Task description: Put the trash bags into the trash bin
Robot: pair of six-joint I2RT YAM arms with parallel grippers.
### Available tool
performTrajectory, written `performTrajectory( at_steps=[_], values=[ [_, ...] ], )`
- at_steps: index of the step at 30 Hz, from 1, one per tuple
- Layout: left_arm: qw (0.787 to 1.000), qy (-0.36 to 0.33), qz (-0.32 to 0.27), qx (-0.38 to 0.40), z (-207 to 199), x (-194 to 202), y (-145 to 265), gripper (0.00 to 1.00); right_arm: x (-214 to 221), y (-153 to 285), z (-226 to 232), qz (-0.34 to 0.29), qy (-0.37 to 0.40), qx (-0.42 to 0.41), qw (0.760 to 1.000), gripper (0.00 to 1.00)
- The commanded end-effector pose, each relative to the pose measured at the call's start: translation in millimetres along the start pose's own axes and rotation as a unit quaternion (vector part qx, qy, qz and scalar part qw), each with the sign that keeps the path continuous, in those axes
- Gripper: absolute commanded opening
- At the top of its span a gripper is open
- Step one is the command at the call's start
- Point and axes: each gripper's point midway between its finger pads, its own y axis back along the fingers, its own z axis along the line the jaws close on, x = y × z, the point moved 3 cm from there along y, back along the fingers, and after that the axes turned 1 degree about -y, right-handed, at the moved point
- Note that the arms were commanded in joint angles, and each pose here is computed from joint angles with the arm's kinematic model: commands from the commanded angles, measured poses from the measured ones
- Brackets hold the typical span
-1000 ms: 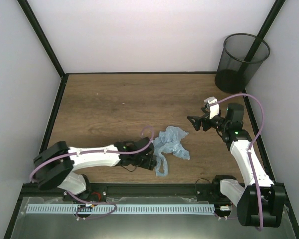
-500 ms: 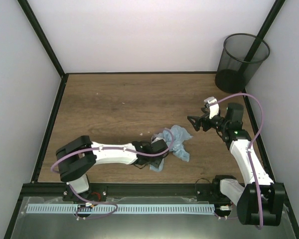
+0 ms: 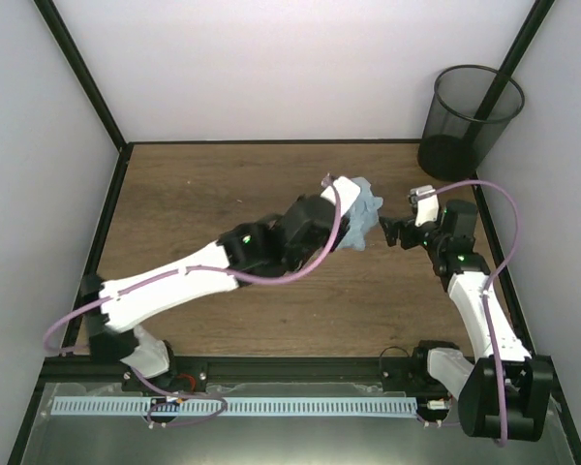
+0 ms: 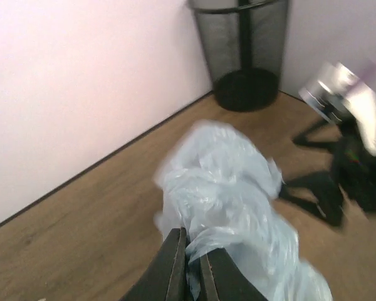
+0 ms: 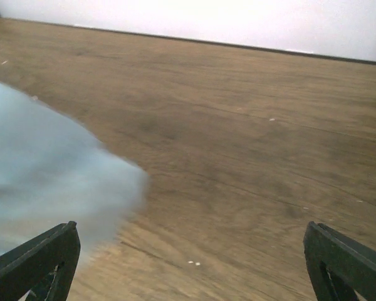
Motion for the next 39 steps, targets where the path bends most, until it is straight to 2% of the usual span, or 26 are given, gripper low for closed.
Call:
performTrajectory(
  at_steps=[1,5,7,9,12,18,19,20,21,22,25,28,33,37,39],
  values=[
    [0.99,-0.118,0.061,0.056,-31,72,16,0.04,-26,19,-20,-0.053,0.004,0.069,0.996,1.0],
    [0.958,-0.144,0.214,0.127,-60,218,17,0.04,-27,23,-9,-0.061,0.015,0.038,0.997,1.0],
    [0.94,-0.174,0.256,0.146,-74,266,35,0.04,-25,22,-6,-0.061,0.017,0.024,0.998,1.0],
    [0.933,-0.186,0.277,0.136,-74,289,47,0.04,-23,20,-2,-0.057,0.017,0.007,0.998,1.0],
    [0.939,-0.163,0.278,0.119,-66,288,55,0.04,-21,15,1,-0.048,0.011,-0.014,0.999,1.0],
    [0.963,-0.07,0.233,0.112,-56,261,67,0.05,-14,14,7,-0.04,0.011,-0.035,0.999,1.0],
    [0.964,-0.059,0.23,0.116,-55,260,69,0.13,-15,14,9,-0.042,0.013,-0.04,0.998,1.0],
    [0.965,-0.049,0.228,0.123,-54,260,71,0.32,-14,15,12,-0.043,0.018,-0.049,0.998,1.0],
    [0.965,-0.039,0.225,0.129,-54,259,74,0.6,-15,16,16,-0.045,0.026,-0.064,0.997,1.0],
    [0.965,-0.029,0.223,0.134,-52,257,77,0.71,-15,18,24,-0.047,0.037,-0.091,0.994,1.0],
    [0.965,0.001,0.214,0.15,-48,250,88,0.86,-19,25,44,-0.052,0.091,-0.158,0.982,0.94],
    [0.965,0.037,0.204,0.163,-43,249,96,0.91,-22,28,49,-0.048,0.15,-0.178,0.971,0.89],
    [0.956,0.093,0.199,0.196,-43,267,104,0.92,-19,20,44,0.0,0.19,-0.196,0.962,0.84],
    [0.957,0.116,0.207,0.169,-41,285,94,0.93,-19,8,36,0.029,0.233,-0.197,0.952,0.83],
    [0.956,0.105,0.217,0.165,-47,296,88,0.93,-16,0,33,0.047,0.248,-0.201,0.947,0.83]
  ],
)
